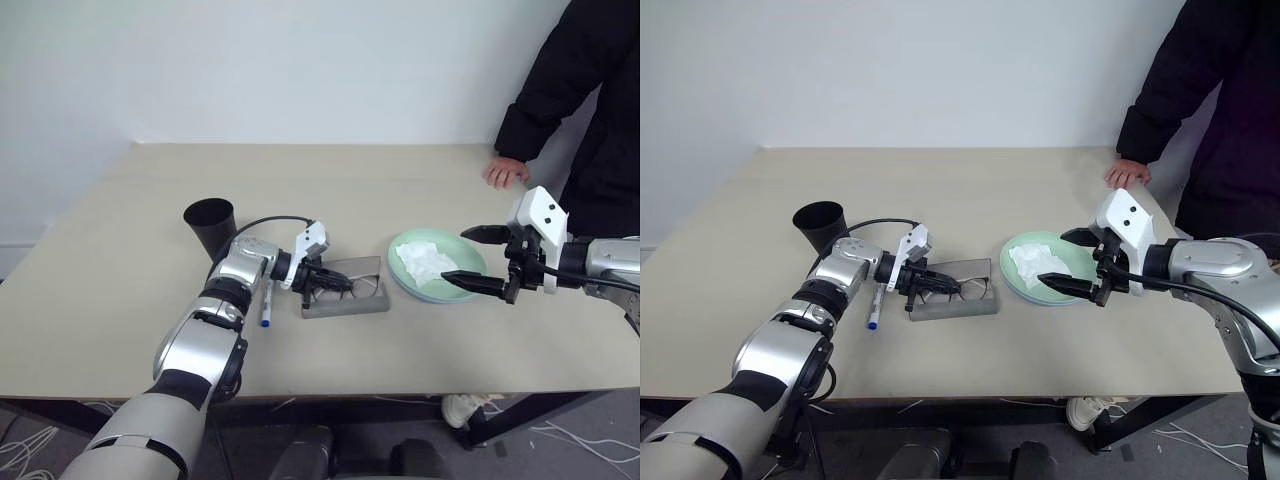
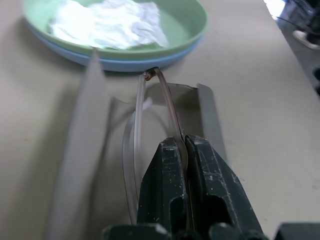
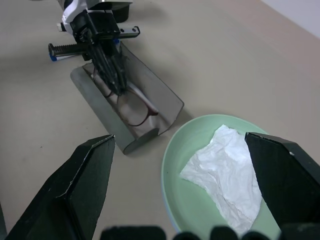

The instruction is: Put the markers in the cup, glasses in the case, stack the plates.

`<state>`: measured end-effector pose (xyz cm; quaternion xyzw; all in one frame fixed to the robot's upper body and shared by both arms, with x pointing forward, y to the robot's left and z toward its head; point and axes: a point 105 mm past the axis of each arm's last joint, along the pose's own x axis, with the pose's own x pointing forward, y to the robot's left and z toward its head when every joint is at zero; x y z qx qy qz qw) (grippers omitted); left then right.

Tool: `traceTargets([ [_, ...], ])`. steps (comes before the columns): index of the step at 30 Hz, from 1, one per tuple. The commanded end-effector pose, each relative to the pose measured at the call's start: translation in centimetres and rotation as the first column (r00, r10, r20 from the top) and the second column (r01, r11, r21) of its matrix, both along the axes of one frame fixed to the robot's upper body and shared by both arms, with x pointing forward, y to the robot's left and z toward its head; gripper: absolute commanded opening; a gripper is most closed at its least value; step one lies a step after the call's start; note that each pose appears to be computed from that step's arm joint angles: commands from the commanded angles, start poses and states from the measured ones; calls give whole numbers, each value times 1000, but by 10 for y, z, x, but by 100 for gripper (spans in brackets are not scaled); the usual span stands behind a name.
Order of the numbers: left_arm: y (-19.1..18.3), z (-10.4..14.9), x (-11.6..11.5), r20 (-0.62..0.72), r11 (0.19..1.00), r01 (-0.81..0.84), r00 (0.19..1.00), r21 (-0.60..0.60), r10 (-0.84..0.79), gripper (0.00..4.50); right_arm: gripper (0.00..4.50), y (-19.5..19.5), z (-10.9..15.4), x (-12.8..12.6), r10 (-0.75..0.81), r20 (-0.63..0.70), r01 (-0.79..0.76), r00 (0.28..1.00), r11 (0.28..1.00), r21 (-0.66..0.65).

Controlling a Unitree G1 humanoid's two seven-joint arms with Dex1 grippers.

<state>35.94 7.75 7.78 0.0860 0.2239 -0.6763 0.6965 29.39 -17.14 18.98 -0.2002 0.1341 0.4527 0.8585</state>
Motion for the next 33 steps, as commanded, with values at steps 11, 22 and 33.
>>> traceTargets([
  [11,4,13,-25,-162,994,113,980,-3,-112,1,450,2,12,2,1,56,-1,998,1000,6],
  [22,4,11,-20,-124,998,62,990,7,-61,167,450,6,13,3,12,61,-13,998,1000,12],
  [33,-2,82,10,64,983,-40,997,-177,52,234,450,6,13,2,11,62,-12,998,1000,13],
])
